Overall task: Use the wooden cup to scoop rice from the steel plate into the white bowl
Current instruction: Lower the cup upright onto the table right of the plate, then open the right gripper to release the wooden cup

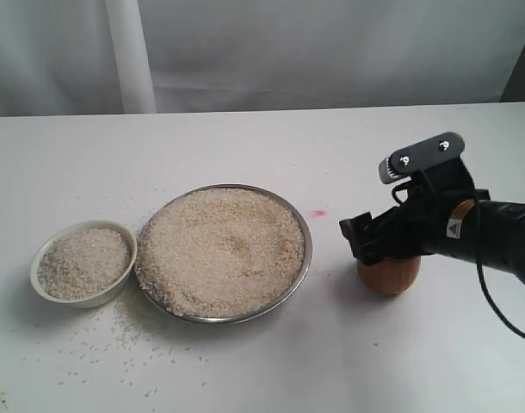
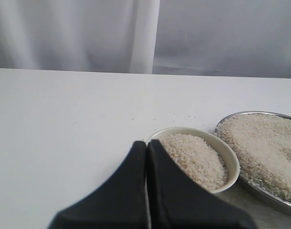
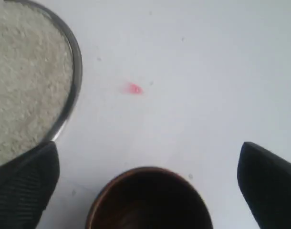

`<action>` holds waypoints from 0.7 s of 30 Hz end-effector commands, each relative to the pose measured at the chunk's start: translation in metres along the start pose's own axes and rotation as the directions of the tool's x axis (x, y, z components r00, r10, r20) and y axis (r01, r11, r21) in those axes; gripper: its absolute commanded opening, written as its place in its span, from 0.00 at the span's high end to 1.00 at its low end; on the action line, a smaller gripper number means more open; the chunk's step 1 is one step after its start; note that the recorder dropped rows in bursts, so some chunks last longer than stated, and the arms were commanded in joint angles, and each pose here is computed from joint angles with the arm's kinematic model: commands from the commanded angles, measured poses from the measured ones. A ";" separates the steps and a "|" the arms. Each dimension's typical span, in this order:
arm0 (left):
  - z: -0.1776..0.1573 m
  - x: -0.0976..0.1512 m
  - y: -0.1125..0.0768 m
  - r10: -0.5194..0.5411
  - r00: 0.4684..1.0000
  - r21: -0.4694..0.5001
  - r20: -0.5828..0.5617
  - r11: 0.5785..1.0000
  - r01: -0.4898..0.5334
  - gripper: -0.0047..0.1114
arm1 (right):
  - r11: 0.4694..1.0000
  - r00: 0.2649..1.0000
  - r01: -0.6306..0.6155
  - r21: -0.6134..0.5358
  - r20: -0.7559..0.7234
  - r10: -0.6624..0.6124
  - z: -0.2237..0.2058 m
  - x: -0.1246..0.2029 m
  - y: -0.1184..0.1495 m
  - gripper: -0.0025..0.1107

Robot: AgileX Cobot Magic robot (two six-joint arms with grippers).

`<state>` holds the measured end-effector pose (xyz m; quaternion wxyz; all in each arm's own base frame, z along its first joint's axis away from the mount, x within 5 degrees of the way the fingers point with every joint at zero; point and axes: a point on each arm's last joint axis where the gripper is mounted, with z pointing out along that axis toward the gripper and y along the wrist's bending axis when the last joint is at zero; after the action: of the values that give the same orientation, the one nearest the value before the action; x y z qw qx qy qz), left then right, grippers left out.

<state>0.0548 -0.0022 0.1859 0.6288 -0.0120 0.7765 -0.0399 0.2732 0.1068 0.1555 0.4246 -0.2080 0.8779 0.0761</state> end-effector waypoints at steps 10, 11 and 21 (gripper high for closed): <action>0.000 -0.001 0.000 -0.009 1.000 0.006 0.009 1.000 0.009 0.96 | 0.992 0.979 0.109 -0.067 0.178 -0.096 -0.035 -0.031 0.028 0.20; 0.000 -0.001 0.000 -0.009 1.000 0.006 0.009 1.000 0.009 0.96 | 0.990 0.979 0.116 -0.075 0.180 -0.101 -0.035 -0.031 0.031 0.23; 0.000 -0.001 0.000 -0.007 1.000 0.006 0.009 1.000 0.007 0.96 | 0.988 0.938 0.112 -0.103 0.340 -0.071 -0.053 -0.024 0.038 0.81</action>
<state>0.0548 -0.0022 0.1859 0.6288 -0.0120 0.7765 -0.0399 0.2429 0.1356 0.2010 0.5218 -0.2631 0.8011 0.1293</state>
